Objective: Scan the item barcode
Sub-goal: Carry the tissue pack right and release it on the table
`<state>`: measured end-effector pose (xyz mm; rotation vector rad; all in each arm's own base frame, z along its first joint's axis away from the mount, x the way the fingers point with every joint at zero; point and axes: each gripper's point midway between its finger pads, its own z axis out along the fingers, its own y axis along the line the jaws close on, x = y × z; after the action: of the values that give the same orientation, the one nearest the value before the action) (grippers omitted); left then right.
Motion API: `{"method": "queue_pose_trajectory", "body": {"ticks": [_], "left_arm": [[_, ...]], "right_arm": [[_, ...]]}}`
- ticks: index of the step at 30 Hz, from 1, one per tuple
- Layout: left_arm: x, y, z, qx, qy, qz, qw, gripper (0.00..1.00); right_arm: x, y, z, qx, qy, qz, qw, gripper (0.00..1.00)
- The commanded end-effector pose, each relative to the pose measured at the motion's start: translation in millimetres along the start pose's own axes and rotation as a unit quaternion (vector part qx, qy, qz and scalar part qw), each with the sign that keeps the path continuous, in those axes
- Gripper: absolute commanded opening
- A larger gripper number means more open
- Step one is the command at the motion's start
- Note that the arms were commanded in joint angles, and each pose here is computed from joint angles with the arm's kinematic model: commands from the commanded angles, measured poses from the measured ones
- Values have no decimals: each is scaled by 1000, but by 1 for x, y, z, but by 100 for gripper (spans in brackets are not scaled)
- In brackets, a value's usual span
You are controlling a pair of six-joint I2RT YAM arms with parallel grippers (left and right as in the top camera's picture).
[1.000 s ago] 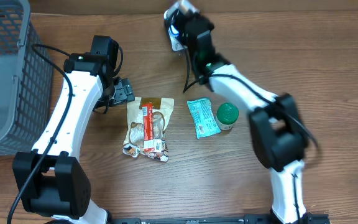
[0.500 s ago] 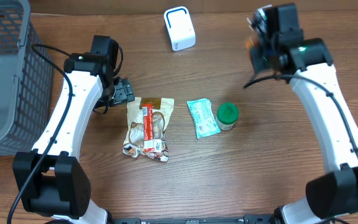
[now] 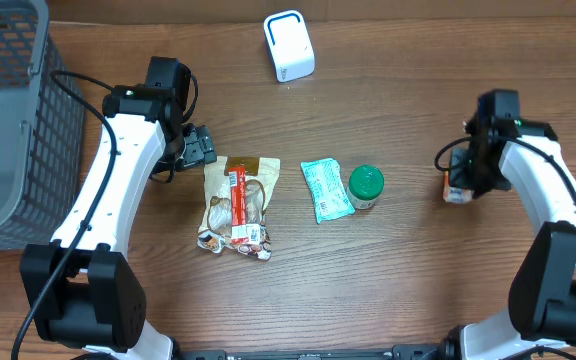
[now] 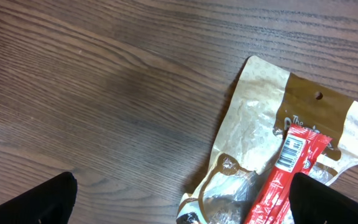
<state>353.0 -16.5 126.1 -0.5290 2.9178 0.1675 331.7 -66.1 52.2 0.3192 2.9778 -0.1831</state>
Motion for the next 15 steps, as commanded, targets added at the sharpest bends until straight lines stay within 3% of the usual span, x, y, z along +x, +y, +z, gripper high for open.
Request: {"method": "queue_pose_trajectory", "body": {"ticks": [1,6,10,15], "left_arm": [[-6,1,-3,-1,-9,-3,1000,100],[-6,1,-3,-1,-9,-3,1000,99],[-6,1,-3,0,-10,-3,1000,100],[-6,1,-3,0,-10,-3,1000,100]], "right_arm": [[2,-4,7,-1,-1,23,1000,56],[-7,-5,1,-2,-13,25,1000,73],[-28,5,-32,-26,-37,44,998,73],[-47,50,-91,-127,-53,84,987,70]]}}
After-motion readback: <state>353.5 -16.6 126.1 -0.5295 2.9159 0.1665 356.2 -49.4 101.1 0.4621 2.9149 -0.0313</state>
